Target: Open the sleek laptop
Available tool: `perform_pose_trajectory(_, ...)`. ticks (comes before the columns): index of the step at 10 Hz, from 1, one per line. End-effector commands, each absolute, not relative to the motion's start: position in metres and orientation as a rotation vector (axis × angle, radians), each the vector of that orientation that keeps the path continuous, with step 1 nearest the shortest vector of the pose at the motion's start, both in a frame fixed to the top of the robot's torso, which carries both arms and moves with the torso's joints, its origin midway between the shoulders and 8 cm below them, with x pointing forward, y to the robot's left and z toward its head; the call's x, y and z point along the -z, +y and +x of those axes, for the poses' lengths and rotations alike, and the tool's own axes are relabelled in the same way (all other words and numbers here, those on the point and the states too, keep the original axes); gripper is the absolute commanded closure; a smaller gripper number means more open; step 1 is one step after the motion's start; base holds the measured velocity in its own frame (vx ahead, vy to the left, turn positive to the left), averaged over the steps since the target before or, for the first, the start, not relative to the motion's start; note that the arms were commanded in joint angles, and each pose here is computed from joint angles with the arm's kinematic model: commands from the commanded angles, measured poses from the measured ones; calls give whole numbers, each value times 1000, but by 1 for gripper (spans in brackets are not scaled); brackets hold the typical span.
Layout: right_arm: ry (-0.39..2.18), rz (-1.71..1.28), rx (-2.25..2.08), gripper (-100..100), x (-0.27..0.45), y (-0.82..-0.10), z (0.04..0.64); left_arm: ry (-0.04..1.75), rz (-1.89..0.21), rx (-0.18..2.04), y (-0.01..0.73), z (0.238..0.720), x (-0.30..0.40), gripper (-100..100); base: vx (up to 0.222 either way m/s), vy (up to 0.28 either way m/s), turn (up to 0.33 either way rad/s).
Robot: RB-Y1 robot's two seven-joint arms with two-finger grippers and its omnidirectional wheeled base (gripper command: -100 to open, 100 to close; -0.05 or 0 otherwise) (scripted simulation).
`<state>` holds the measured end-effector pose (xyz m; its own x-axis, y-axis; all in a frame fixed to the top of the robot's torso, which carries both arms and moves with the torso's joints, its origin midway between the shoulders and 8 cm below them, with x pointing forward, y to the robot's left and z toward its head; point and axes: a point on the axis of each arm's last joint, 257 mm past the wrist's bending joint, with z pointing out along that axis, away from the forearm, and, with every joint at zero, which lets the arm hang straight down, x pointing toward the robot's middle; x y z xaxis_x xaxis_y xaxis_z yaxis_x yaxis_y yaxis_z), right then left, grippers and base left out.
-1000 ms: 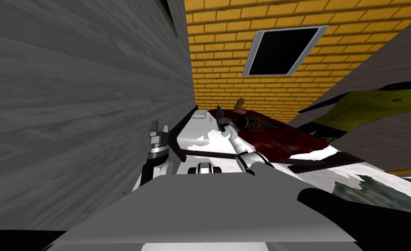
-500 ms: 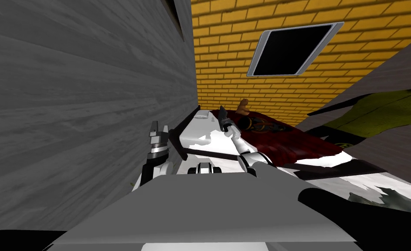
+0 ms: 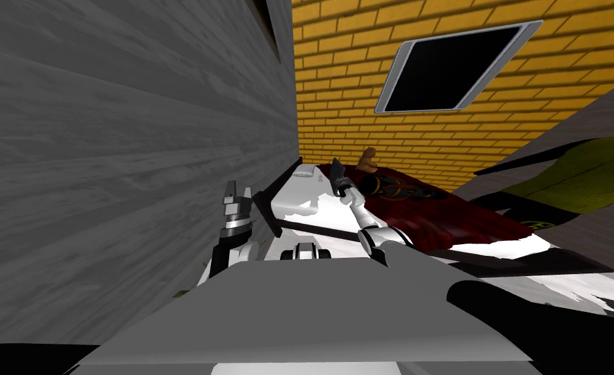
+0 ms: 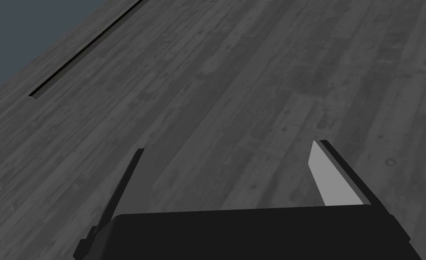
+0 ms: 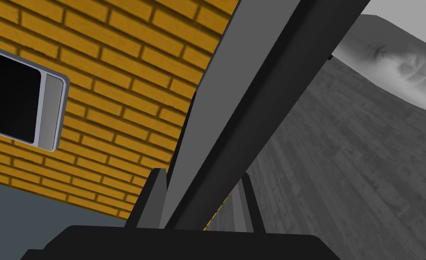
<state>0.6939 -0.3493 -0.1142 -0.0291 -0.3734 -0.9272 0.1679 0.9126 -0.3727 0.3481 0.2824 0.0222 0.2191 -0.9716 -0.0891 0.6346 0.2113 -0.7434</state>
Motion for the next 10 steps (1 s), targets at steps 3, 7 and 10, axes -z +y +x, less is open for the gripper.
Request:
perform_pose_trajectory(3,1547,-60,398,100,114,-393,687,633,-648,1225,282,348,-22,0,-17,-9,85)
perform_pose_trajectory(7,1548,19,372,100,114,-430,681,633,-648,1225,282,348,-22,0,-16,-5,72)
perform_pose_trajectory(10,1551,70,279,100,127,-420,677,633,-648,1225,282,348,-22,0,10,-12,-25)
